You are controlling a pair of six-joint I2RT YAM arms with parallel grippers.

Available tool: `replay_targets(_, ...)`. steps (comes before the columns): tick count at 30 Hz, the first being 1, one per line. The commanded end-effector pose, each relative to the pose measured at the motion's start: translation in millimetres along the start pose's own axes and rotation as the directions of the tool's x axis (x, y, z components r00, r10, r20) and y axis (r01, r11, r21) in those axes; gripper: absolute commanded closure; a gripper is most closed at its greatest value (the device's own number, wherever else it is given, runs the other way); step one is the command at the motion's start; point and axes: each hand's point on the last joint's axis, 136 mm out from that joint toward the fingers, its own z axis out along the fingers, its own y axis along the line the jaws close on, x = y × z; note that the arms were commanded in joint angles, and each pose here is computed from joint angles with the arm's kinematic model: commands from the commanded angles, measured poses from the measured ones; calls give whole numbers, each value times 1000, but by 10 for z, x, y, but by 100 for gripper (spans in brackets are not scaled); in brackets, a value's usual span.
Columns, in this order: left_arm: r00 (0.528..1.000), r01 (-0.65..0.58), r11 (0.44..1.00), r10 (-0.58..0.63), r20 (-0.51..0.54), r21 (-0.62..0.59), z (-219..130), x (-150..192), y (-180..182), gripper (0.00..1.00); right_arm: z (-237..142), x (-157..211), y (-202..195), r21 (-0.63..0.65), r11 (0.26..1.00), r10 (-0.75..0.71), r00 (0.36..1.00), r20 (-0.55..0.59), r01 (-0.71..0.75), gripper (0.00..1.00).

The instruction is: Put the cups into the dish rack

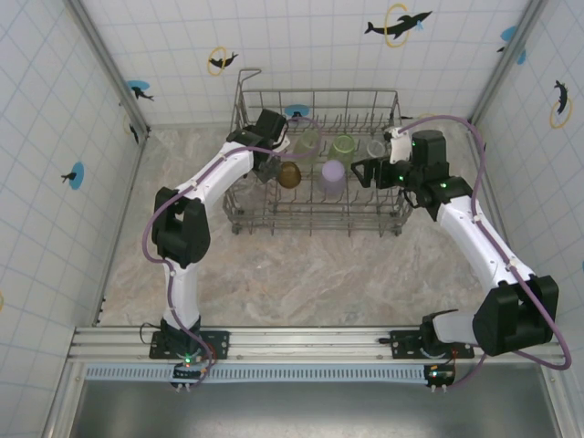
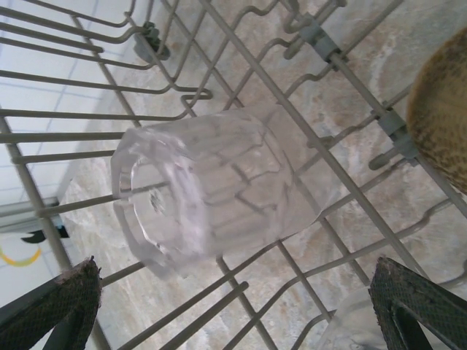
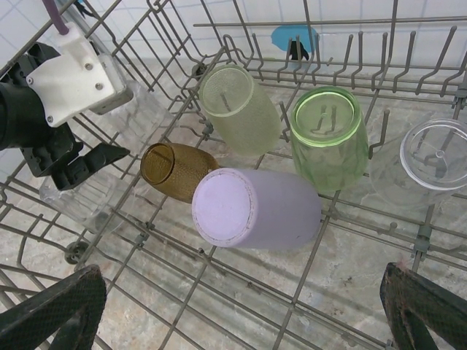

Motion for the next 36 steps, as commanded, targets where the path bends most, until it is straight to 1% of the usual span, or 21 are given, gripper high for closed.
replay_targets(1, 1000, 10, 994, -13, -29, -109, 41, 32, 276, 3, -68, -96, 91, -24, 1000, -13, 999, 37, 14, 0)
replay_targets(6, 1000, 26, 990, -25, 9, -141, -72, -106, 325, 3, -81, -118, 92, -20, 1000, -9, 999, 43, 10, 0)
replay_targets(10, 996, 69, 985, -59, 72, -155, -264, -296, 384, 3, -118, -179, 89, -8, 1000, 3, 999, 51, -3, 0)
replay_targets(13, 988, 109, 981, -88, 129, -159, -446, -445, 428, 3, -163, -219, 20, 33, 999, 35, 998, 58, -37, 0)
replay_targets(18, 967, 166, 978, -136, 215, -129, -712, -639, 401, 3, -223, -238, -121, 108, 987, 117, 992, 55, -122, 0)
replay_targets(22, 944, 215, 972, -182, 276, -93, -899, -746, 373, 3, -358, -249, -271, 203, 962, 170, 982, 84, -184, 0)
replay_targets(25, 913, 269, 962, -239, 330, -46, -1050, -829, 383, 3, -528, -269, -426, 292, 924, 218, 968, 125, -246, 0)
replay_targets(28, 871, 320, 947, -308, 383, 34, -1205, -904, 367, 3, -759, -263, -610, 413, 859, 255, 953, 165, -302, 0)
replay_targets(32, 803, 366, 916, -400, 442, 166, -1397, -1011, 294, 2, -1108, -158, -871, 576, 735, 288, 934, 211, -357, 0)
replay_targets(36, 734, 373, 875, -482, 478, 308, -1576, -1118, 189, 2, -1410, 13, -1056, 670, 619, 319, 910, 264, -411, 0)
